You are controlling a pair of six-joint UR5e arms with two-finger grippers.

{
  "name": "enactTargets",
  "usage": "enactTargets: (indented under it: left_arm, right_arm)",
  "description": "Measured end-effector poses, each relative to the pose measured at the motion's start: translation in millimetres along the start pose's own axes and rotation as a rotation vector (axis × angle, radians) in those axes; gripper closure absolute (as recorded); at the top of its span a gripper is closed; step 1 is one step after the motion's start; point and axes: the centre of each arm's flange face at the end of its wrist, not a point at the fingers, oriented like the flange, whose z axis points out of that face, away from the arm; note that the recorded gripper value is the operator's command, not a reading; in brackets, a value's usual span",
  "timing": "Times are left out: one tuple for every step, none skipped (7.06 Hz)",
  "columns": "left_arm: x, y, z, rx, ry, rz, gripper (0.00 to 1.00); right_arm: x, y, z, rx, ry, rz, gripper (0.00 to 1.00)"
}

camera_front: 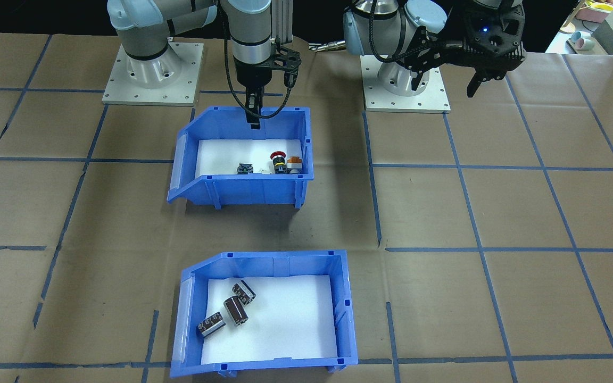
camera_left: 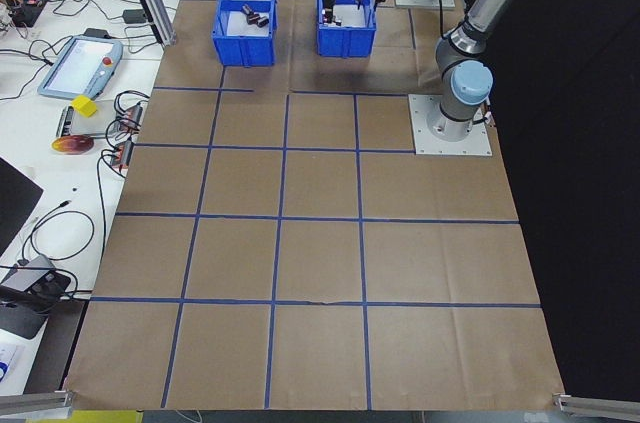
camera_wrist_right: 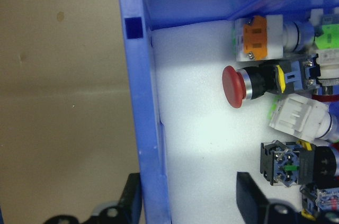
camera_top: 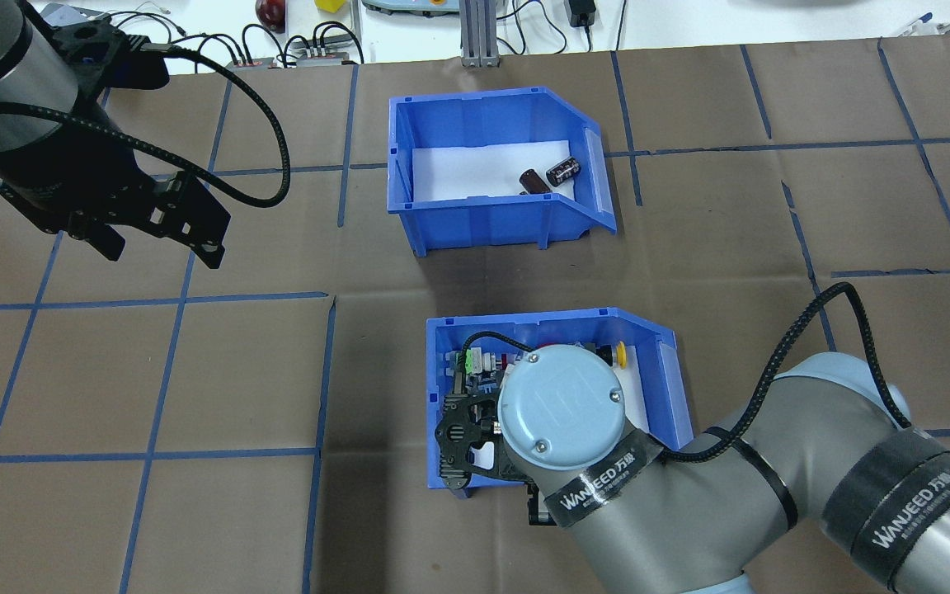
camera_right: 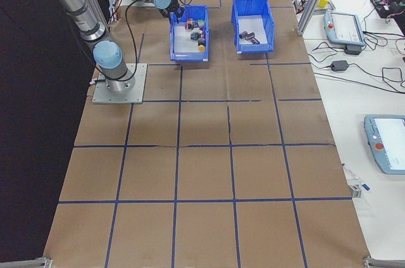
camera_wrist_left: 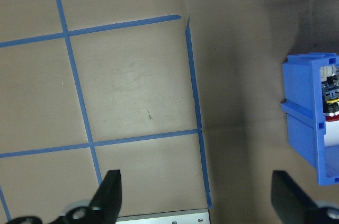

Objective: Place battery box in front

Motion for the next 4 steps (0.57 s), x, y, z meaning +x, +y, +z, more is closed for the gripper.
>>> enactTargets:
  left_arm:
    - [-0.6,-1.1,2.9,-0.004,-0.004,-0.002,0.01]
    - [-1.1,-2.3,4.2,-0.002,-0.007,0.002,0.01]
    - [-1.3,-2.9,4.4,0.001,-0.009,0.005,0.01]
    - [-1.6,-4.0,5.5,-0.001,-0.01,0.006,0.01]
  right_arm:
    - [5.3,-1.3,-9.8,-0.004,-0.003,0.004,0.0]
    - [16.3,-3.6,-26.5,-0.014,-0.016,0.011,0.0]
    - [33.7,-3.3,-51.3,-0.028,-0.035,0.031,0.0]
    - [57.7,5.7,-77.3,-0.036,-0.044,0.075,0.0]
